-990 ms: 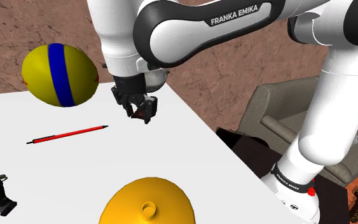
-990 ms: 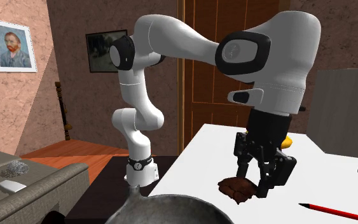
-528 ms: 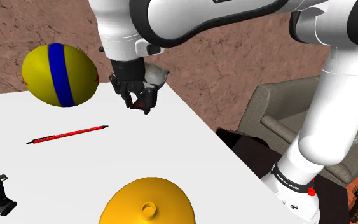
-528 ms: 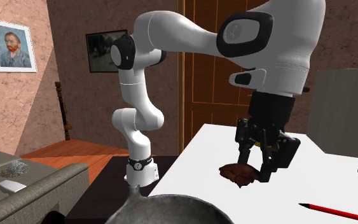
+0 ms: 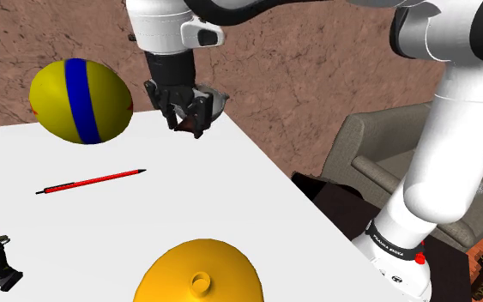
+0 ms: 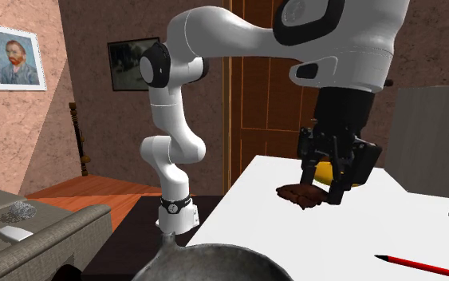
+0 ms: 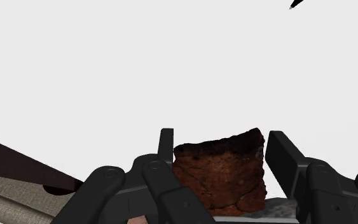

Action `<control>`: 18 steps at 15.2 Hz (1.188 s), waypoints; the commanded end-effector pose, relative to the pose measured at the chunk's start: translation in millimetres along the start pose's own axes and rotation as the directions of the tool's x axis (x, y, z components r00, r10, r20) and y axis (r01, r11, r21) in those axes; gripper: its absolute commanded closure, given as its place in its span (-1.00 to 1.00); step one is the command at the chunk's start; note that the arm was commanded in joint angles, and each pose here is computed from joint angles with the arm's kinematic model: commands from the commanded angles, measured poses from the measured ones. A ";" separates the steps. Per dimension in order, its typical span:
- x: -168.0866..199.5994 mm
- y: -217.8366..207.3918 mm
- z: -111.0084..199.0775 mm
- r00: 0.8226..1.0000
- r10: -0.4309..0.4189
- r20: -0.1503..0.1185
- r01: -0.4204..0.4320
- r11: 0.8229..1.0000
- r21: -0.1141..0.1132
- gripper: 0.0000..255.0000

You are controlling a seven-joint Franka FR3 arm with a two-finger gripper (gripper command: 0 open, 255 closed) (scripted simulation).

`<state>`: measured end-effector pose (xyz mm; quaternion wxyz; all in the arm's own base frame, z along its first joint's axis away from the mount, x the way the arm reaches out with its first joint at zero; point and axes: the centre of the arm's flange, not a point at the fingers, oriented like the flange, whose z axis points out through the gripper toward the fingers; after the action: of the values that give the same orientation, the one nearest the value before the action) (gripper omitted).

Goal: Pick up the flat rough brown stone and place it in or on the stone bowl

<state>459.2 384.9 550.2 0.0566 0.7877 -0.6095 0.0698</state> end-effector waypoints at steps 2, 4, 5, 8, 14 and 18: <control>3.5 -0.2 -16.4 1.000 0.000 0.000 0.000 1.000 0.000 1.00; 5.4 -0.1 -26.8 1.000 0.000 0.000 0.000 1.000 0.000 1.00; 6.4 -0.1 -32.0 1.000 0.000 0.000 0.000 1.000 0.000 1.00; 9.2 0.0 -47.6 1.000 0.000 0.000 0.000 1.000 0.000 1.00; 14.4 0.1 -76.1 1.000 0.000 0.000 0.000 1.000 0.000 1.00; 58.2 -28.7 -70.0 1.000 0.000 0.000 0.000 1.000 0.000 1.00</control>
<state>490.1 357.8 629.9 0.0567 0.7875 -0.6098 0.0698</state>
